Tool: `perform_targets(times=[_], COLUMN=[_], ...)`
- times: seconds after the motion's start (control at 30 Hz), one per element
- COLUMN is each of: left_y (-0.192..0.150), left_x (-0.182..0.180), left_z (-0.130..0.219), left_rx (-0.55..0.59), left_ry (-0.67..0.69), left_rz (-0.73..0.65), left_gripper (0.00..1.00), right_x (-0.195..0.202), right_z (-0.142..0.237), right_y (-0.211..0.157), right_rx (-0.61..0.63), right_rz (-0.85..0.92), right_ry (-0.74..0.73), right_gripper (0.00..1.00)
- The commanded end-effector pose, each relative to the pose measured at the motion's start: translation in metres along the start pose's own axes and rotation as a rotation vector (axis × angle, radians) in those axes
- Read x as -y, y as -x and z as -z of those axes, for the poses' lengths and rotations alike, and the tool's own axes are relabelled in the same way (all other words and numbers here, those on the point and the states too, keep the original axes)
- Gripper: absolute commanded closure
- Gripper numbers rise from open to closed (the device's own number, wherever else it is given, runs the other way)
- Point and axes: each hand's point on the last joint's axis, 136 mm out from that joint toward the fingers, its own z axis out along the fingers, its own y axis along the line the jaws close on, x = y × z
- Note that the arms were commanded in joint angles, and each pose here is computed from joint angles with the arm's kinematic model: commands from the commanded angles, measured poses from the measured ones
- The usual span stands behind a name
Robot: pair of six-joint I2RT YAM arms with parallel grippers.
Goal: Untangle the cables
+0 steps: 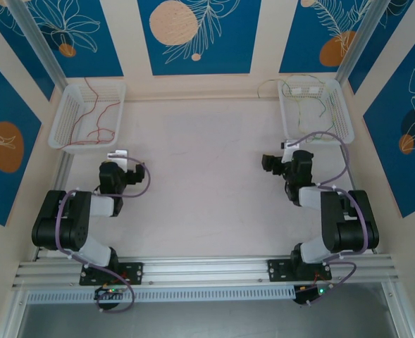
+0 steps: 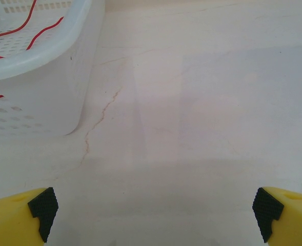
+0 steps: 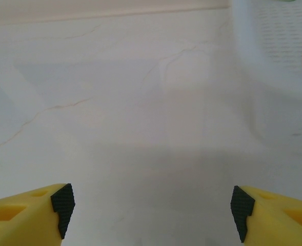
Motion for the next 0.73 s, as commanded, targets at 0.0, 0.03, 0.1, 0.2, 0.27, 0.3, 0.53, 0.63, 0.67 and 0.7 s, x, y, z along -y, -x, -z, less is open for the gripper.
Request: perform_targets(times=[0.0, 0.03, 0.1, 0.2, 0.27, 0.3, 0.53, 0.63, 0.67, 0.7], left_y=[0.010, 0.011, 0.011, 0.011, 0.010, 0.011, 0.011, 0.011, 0.011, 0.011], left_x=[0.010, 0.011, 0.010, 0.011, 0.011, 0.010, 0.010, 0.010, 0.010, 0.010], left_z=[-0.003, -0.003, -0.003, -0.003, -0.003, -0.003, -0.004, -0.003, -0.003, -0.003], left_rx=[0.016, 0.019, 0.018, 0.018, 0.016, 0.017, 0.014, 0.016, 0.017, 0.018], left_ry=[-0.048, -0.048, -0.048, -0.049, -0.050, -0.049, -0.049, -0.049, -0.050, -0.049], left_rz=[-0.037, -0.037, -0.037, -0.036, -0.036, -0.035, -0.035, -0.036, -0.035, -0.035], left_gripper=[0.00, 0.00, 0.00, 0.00, 0.00, 0.00, 0.00, 0.00, 0.00, 0.00], right_x=[0.001, 0.001, -0.002, 0.005, 0.010, 0.009, 0.008, 0.008, 0.008, 0.008], right_z=[0.000, 0.001, 0.002, -0.002, -0.002, -0.002, -0.001, -0.001, -0.001, -0.001], right_y=[0.006, 0.005, 0.004, 0.005, 0.005, 0.004, 0.005, 0.005, 0.005, 0.005], right_rx=[0.082, 0.106, 0.098, 0.073, 0.065, 0.065, 0.070, 0.070, 0.070, 0.069], right_rz=[0.034, 0.041, 0.050, 0.003, -0.018, -0.009, -0.007, -0.007, -0.007, -0.009], right_ry=[-0.005, -0.004, -0.001, 0.006, 0.008, -0.001, -0.001, -0.002, -0.001, 0.002], right_gripper=[0.15, 0.01, 0.00, 0.00, 0.01, 0.01, 0.01, 0.01, 0.01, 0.00])
